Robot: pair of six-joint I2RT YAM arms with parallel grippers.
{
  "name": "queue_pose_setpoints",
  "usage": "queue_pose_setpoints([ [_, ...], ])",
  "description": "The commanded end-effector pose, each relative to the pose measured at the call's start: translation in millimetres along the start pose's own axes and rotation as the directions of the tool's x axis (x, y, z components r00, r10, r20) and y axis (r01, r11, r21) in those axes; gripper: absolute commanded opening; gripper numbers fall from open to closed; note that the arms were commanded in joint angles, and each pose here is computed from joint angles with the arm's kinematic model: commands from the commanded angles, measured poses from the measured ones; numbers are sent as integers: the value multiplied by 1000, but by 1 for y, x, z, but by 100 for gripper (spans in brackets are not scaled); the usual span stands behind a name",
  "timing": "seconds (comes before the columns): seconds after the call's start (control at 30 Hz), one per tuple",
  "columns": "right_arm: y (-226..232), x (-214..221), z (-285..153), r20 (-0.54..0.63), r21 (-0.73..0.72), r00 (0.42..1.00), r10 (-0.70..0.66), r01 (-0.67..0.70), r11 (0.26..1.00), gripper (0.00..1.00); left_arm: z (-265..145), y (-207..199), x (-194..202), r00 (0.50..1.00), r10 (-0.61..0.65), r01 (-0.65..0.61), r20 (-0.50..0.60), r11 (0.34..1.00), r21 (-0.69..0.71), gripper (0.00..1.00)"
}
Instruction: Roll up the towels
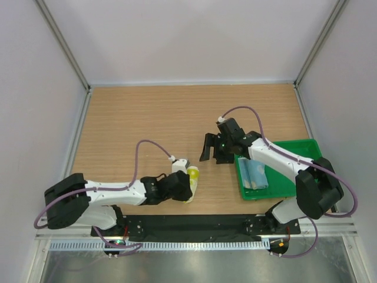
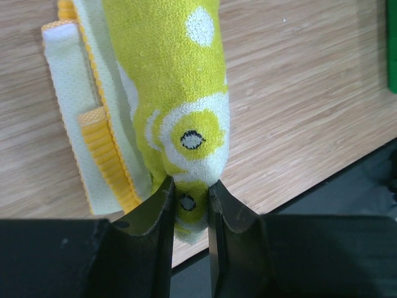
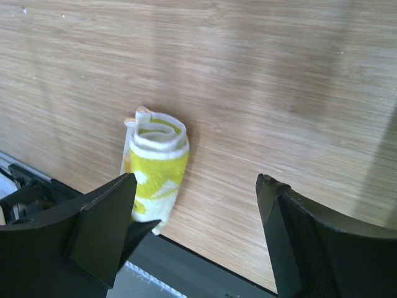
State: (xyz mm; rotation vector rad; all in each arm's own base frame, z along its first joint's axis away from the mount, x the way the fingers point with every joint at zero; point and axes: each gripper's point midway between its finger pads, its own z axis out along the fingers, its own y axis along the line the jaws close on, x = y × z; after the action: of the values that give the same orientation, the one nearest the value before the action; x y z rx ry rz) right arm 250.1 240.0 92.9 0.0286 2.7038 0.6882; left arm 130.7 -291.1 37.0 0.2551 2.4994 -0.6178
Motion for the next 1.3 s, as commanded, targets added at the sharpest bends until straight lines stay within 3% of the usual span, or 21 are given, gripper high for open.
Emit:
queue_pose_setpoints([
  [0.0, 9, 7, -9, 16, -88, 1000, -16, 17, 996, 85, -8, -1, 4, 993, -111, 114, -37, 987, 110, 3],
  [0.27, 22, 38, -1, -13, -292, 1000, 8, -12, 956, 85, -9, 16, -5, 947, -315, 321, -66, 920, 225, 2],
  [0.47, 24, 51, 8, -23, -360, 1000, 13, -20, 933, 85, -7, 34, 3, 905, -412, 425, -106, 873, 238, 1],
  [1.1, 42, 67, 19, 76, -421, 994, -79, 104, 901, 86, -14, 50, -1, 855, -506, 515, -111, 807, 288, 0],
  [1.27, 44, 66, 29, 79, -421, 993, -87, 112, 900, 87, -11, 56, 0, 820, -555, 571, -137, 779, 258, 0],
])
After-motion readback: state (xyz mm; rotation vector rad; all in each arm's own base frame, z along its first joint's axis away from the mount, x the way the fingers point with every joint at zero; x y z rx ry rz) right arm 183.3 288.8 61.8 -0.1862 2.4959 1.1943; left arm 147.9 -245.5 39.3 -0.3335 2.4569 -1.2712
